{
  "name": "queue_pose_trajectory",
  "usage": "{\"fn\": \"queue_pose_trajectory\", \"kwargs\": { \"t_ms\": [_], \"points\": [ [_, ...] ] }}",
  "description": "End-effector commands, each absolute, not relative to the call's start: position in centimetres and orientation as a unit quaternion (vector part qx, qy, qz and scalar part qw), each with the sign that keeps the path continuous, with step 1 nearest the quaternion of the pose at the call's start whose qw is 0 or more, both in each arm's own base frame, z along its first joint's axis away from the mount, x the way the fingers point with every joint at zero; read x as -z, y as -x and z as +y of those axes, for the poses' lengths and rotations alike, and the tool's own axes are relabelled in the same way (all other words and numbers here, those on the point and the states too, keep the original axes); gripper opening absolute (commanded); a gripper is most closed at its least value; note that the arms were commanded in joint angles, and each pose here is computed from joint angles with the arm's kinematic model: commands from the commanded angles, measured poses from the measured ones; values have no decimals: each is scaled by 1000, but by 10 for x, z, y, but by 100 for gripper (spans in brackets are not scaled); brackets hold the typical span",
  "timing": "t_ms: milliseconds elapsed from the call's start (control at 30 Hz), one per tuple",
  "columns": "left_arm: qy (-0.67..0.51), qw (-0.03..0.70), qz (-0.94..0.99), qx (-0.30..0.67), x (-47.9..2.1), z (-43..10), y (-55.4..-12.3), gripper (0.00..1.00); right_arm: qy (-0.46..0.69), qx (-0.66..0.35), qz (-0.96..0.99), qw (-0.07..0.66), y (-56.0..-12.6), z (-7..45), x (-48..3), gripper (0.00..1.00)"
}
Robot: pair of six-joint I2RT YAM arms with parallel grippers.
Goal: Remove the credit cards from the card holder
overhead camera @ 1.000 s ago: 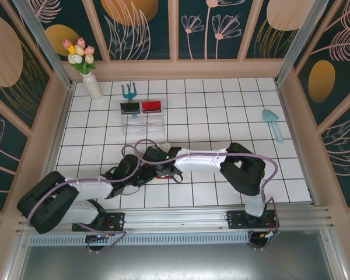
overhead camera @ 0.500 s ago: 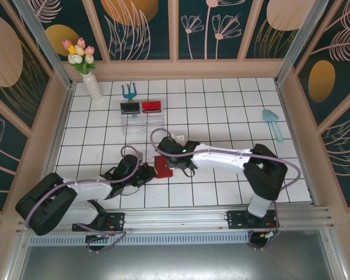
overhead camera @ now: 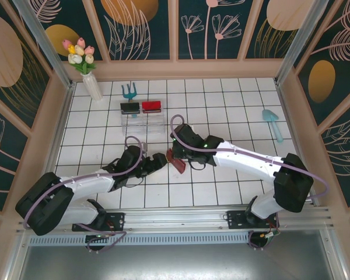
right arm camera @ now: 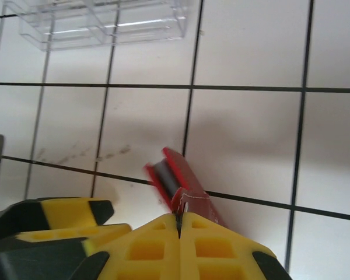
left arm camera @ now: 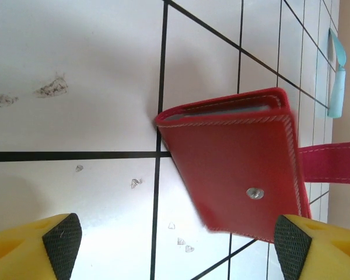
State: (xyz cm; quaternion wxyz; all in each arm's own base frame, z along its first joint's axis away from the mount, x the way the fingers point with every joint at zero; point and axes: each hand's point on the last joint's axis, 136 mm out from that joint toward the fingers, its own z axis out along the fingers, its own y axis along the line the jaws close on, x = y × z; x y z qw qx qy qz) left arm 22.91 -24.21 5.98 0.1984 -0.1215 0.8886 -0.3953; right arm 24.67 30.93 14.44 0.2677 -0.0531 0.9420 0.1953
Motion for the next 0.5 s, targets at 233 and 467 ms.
{"fn": "queue_pose_trajectory", "kwargs": {
  "t_ms": [233,467],
  "points": [
    [117,205,900,367,-54,-228,-224,81,33,-207,937,281,-261,311,-163,0],
    [111,195,904,364,-51,-233,-225,73,-39,-145,944,293,-287,243,-131,0]
  ]
}}
